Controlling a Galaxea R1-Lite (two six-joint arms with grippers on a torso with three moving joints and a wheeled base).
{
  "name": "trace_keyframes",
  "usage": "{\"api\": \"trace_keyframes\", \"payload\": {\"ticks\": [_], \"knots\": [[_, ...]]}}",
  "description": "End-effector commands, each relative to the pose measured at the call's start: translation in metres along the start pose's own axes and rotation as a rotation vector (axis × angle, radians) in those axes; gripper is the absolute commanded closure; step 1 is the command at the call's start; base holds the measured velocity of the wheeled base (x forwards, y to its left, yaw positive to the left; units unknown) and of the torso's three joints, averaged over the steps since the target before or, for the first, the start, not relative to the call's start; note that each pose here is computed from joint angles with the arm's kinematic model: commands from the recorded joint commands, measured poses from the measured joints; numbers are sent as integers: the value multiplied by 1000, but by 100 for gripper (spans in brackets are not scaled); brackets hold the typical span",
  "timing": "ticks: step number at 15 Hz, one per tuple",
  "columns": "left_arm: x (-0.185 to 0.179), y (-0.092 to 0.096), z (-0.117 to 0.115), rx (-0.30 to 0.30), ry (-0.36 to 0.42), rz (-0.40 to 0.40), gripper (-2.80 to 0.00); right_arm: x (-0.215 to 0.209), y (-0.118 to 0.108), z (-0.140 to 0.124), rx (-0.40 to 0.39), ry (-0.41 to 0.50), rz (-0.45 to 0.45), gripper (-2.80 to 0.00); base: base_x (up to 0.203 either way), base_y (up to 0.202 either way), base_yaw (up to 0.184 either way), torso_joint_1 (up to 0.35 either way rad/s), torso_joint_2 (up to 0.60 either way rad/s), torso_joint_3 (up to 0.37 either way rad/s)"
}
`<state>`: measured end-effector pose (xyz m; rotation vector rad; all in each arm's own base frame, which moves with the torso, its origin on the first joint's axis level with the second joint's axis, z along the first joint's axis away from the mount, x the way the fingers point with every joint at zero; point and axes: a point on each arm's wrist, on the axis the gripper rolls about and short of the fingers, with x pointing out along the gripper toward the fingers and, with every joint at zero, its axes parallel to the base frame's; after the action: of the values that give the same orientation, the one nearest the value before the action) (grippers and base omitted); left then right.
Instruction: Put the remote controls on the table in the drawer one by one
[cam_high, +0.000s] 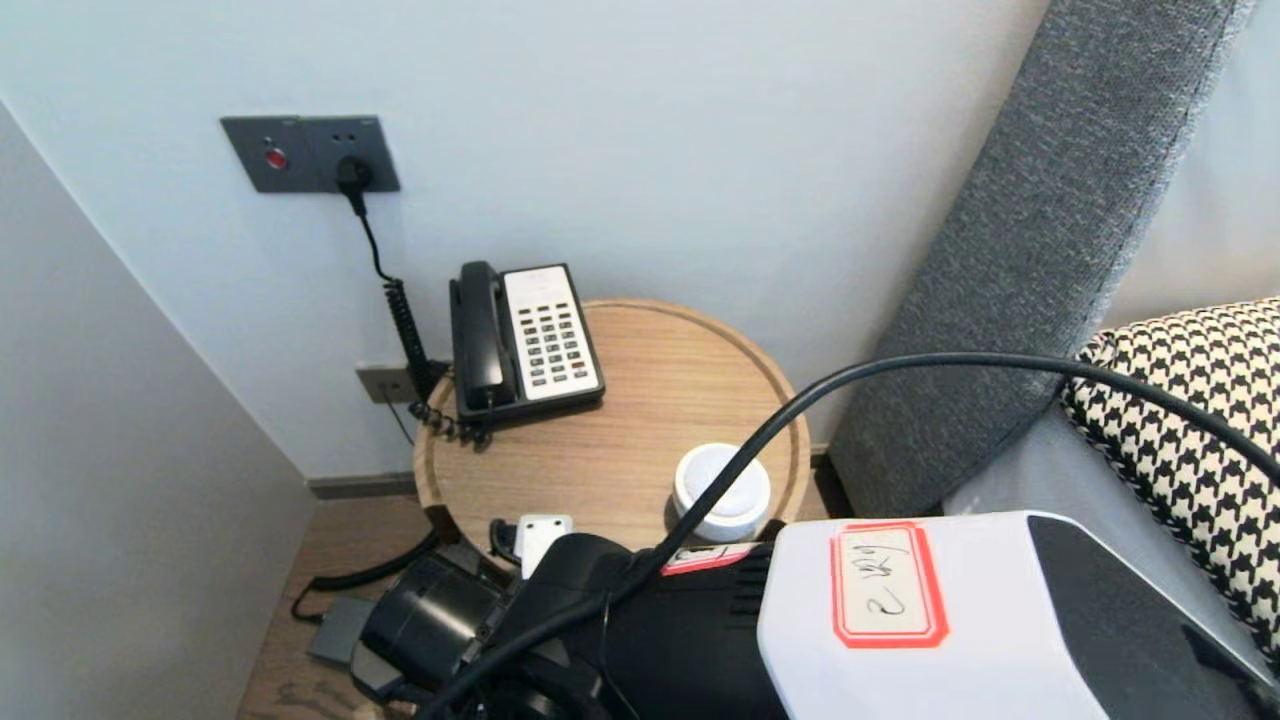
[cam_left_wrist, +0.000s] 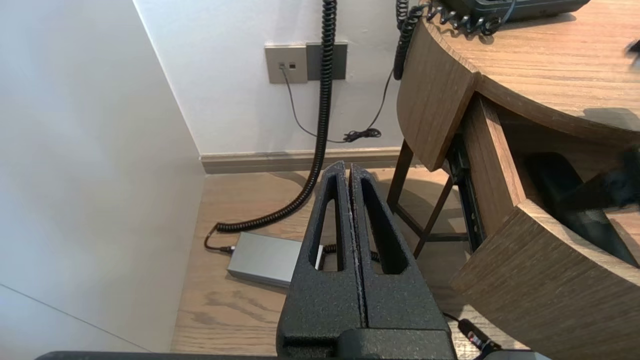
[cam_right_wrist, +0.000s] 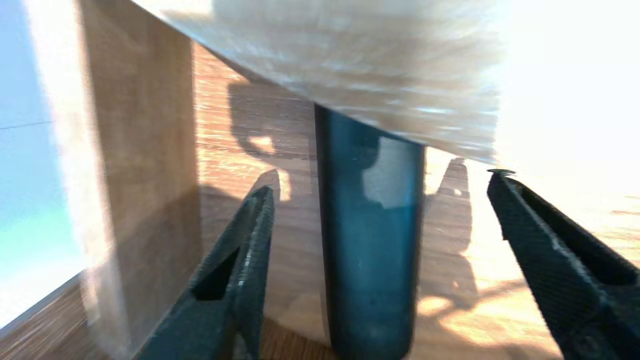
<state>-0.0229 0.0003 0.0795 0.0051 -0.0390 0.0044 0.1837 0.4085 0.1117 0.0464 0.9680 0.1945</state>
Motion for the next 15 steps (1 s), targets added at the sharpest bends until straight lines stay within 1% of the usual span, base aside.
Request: {"api": "trace_keyframes", "payload": {"ticks": [1, 3, 5, 6, 7, 8, 9, 11, 13, 15], "knots": [[1, 0, -3, 1, 7, 0, 0, -23, -5, 8, 9, -4, 21, -280, 0, 0, 0, 0, 0, 0], [1, 0, -3, 1, 7, 0, 0, -41, -10, 13, 11, 34, 57, -280, 0, 0, 0, 0, 0, 0], [1, 0, -3, 1, 7, 0, 0, -60, -16, 19, 20, 95, 115, -280, 0, 0, 0, 0, 0, 0], [1, 0, -3, 1, 7, 0, 0, -70, -21, 21, 19, 131, 132, -280, 0, 0, 0, 0, 0, 0], [1, 0, -3, 1, 7, 0, 0, -73, -24, 20, 17, 148, 131, -280, 0, 0, 0, 0, 0, 0], [1, 0, -3, 1, 7, 0, 0, -84, -28, 24, 22, 145, 146, -247, 0, 0, 0, 0, 0, 0], [1, 0, -3, 1, 7, 0, 0, -99, -35, 28, 26, 134, 167, 0, 0, 0, 0, 0, 0, 0], [1, 0, -3, 1, 7, 0, 0, -122, -47, 36, 33, 114, 190, 0, 0, 0, 0, 0, 0, 0], [1, 0, -3, 1, 7, 0, 0, -133, -59, 42, 34, 112, 174, 0, 0, 0, 0, 0, 0, 0], [1, 0, -3, 1, 7, 0, 0, -150, -76, 55, 71, 81, 184, 0, 0, 0, 0, 0, 0, 0]]}}
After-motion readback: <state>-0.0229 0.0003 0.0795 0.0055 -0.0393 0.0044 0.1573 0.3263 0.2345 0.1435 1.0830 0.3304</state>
